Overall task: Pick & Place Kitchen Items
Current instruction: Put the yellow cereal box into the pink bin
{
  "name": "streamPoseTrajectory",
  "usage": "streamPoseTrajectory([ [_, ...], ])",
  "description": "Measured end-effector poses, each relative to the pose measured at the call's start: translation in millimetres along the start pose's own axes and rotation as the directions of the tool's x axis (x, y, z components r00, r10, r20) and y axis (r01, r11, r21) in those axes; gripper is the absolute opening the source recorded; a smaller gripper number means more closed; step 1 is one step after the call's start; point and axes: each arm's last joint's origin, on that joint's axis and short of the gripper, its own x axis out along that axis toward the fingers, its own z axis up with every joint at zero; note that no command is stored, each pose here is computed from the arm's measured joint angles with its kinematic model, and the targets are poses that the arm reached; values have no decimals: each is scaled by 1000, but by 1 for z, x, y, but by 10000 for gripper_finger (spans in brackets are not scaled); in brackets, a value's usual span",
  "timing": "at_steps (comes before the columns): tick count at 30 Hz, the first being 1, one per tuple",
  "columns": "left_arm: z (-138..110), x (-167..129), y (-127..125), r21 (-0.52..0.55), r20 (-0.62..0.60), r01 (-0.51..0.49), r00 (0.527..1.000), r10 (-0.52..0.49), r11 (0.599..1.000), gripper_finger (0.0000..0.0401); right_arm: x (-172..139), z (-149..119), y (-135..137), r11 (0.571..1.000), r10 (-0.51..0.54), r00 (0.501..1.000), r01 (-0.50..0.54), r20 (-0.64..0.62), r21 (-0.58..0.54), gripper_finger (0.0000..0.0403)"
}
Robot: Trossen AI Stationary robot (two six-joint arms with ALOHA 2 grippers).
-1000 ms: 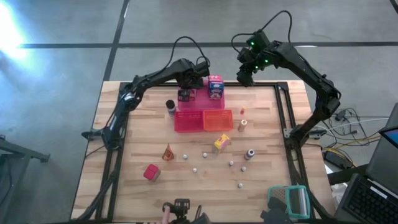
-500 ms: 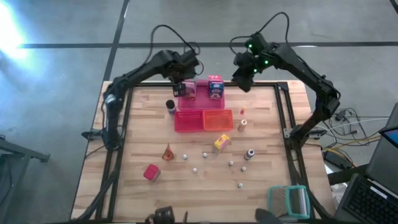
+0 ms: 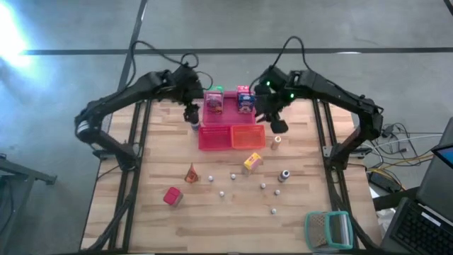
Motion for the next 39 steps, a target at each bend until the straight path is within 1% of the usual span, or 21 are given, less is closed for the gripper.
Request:
streamPoseTrajectory([
  [3,-20,1,-7,-19,23,-7,1000,8,1000,263,5,8,12,998,-45,998,42,-53,-49,113],
  [6,-38,4,-13,-30,54,-16,998,18,999,264,8,15,22,996,-38,998,33,-56,-82,138],
  [10,-59,8,-20,-35,68,-21,997,23,999,263,11,22,33,997,-36,998,32,-55,-67,180],
  [13,-70,8,-24,-43,69,-21,997,24,999,263,13,25,40,999,-36,997,33,-61,-43,212],
  [17,-79,7,-27,-46,75,-24,997,27,999,264,15,31,50,999,-36,997,36,-67,-2,249],
  [20,-82,7,-28,-47,78,-26,997,30,999,263,23,35,57,999,-38,995,37,-92,-15,267],
  [24,-81,7,-28,-48,85,-28,996,32,998,264,39,40,67,1000,-14,990,10,-140,-30,279],
  [29,-81,7,-28,-48,86,-28,996,32,998,262,65,44,75,998,35,976,-44,-215,-37,283],
  [33,-81,7,-28,-47,84,-27,996,31,999,262,80,46,81,996,60,965,-74,-254,-48,275],
  [39,-81,7,-28,-47,84,-27,996,31,999,262,98,46,86,995,91,944,-98,-316,-7,265],
])
